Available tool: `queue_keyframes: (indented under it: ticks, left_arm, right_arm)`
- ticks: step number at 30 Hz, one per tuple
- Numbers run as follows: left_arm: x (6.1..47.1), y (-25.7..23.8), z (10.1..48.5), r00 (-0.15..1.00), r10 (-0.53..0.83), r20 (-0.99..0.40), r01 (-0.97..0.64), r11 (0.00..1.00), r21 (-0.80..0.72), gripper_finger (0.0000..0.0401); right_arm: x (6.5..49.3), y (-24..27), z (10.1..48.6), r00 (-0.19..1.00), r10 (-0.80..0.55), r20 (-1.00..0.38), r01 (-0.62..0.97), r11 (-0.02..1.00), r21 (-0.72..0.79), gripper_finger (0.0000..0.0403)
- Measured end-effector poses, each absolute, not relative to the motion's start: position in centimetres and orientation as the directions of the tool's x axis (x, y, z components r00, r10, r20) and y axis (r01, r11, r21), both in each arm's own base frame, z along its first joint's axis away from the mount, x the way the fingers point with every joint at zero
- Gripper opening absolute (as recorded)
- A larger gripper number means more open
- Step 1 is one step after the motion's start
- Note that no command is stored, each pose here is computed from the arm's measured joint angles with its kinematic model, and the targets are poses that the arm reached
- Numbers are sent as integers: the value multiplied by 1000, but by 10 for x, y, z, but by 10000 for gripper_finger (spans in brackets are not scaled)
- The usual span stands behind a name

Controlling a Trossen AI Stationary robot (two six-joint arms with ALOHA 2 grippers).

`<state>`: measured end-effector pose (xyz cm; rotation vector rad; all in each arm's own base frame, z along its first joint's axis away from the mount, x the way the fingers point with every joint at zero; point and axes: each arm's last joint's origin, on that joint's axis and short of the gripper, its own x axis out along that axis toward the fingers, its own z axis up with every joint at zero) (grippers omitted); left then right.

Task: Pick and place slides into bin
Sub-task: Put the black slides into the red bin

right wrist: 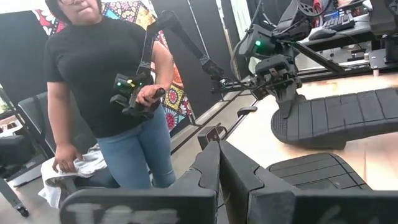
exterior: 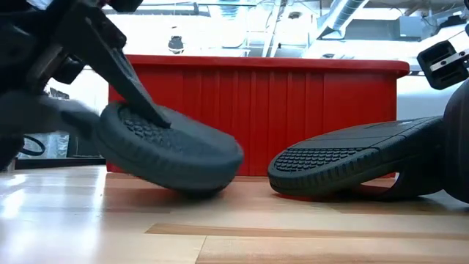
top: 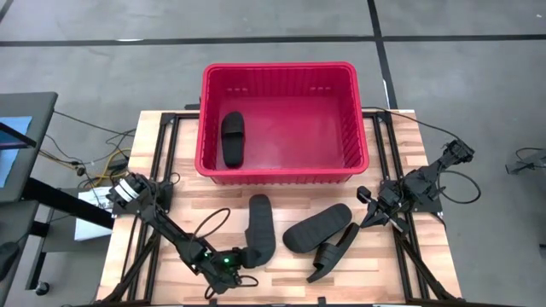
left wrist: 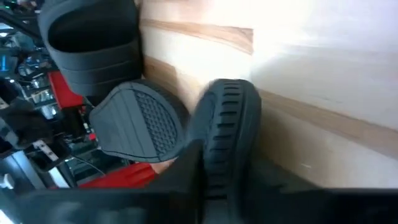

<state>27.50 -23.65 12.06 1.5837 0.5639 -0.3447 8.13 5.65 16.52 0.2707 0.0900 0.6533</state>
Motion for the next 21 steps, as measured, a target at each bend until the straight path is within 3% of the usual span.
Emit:
queue_keyframes:
  ticks: [10, 21]
  left_arm:
    - [294, -261, 164, 847, 84, -525, 504, 186, 843, 35]
    - [302, -269, 262, 886, 46, -461, 420, 341, 841, 35]
  right_arm:
    - [81, 56, 165, 792, 611, 2, -588, 760, 276, 0]
    - [81, 56, 165, 792, 611, 2, -588, 760, 276, 0]
